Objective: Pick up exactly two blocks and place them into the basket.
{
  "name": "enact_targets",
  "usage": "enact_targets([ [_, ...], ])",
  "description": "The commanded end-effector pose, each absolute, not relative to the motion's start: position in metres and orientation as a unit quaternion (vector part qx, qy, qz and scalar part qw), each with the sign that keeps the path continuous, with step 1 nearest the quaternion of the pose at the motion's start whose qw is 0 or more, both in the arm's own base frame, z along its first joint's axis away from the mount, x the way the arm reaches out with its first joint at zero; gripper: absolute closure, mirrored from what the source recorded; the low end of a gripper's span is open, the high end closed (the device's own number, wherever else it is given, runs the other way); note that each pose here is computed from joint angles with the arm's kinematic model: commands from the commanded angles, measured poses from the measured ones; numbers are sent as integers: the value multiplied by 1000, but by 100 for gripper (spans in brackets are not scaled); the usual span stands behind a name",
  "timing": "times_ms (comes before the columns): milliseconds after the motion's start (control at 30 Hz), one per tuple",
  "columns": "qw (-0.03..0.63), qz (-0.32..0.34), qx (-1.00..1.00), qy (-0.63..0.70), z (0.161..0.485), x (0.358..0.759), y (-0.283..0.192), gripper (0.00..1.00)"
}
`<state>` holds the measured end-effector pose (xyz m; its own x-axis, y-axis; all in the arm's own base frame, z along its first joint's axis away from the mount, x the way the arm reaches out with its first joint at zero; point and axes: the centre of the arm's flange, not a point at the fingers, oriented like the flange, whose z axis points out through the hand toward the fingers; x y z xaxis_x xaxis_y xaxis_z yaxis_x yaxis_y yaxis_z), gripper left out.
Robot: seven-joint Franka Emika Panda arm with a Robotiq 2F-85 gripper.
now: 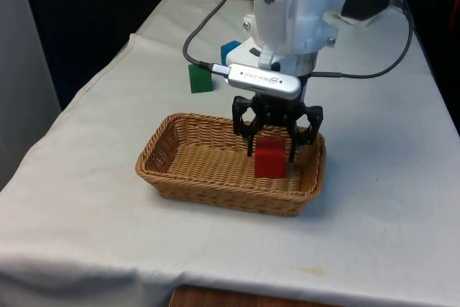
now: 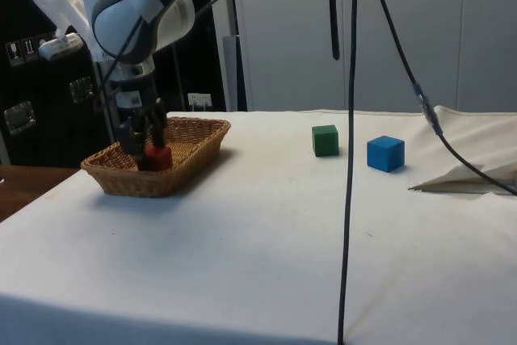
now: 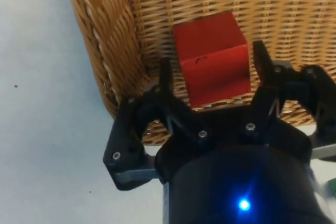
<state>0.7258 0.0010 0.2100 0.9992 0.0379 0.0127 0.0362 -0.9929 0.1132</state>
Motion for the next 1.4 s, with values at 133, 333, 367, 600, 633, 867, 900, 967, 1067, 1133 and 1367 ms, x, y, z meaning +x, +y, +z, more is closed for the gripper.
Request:
enact_targets([
  [133,55,8,998,19,210,726,1,8],
  [333,57,7,998,19,210,726,1,0],
  [367,55,8,998,18,211,726,0,0],
  [600,54,6,998,16,233,719,-2,0],
  [633,53,5,998,17,240,717,-2,0],
  [867,50,3,999,15,264,703,-6,0],
  [900,50,3,999,15,268,701,-8,0],
  [967,50,3,999,15,271,698,-9,0],
  [1067,49,3,999,14,281,691,-12,0],
  [1133,48,4,999,14,291,683,-16,0],
  [1367,45,5,999,14,309,665,-24,0],
])
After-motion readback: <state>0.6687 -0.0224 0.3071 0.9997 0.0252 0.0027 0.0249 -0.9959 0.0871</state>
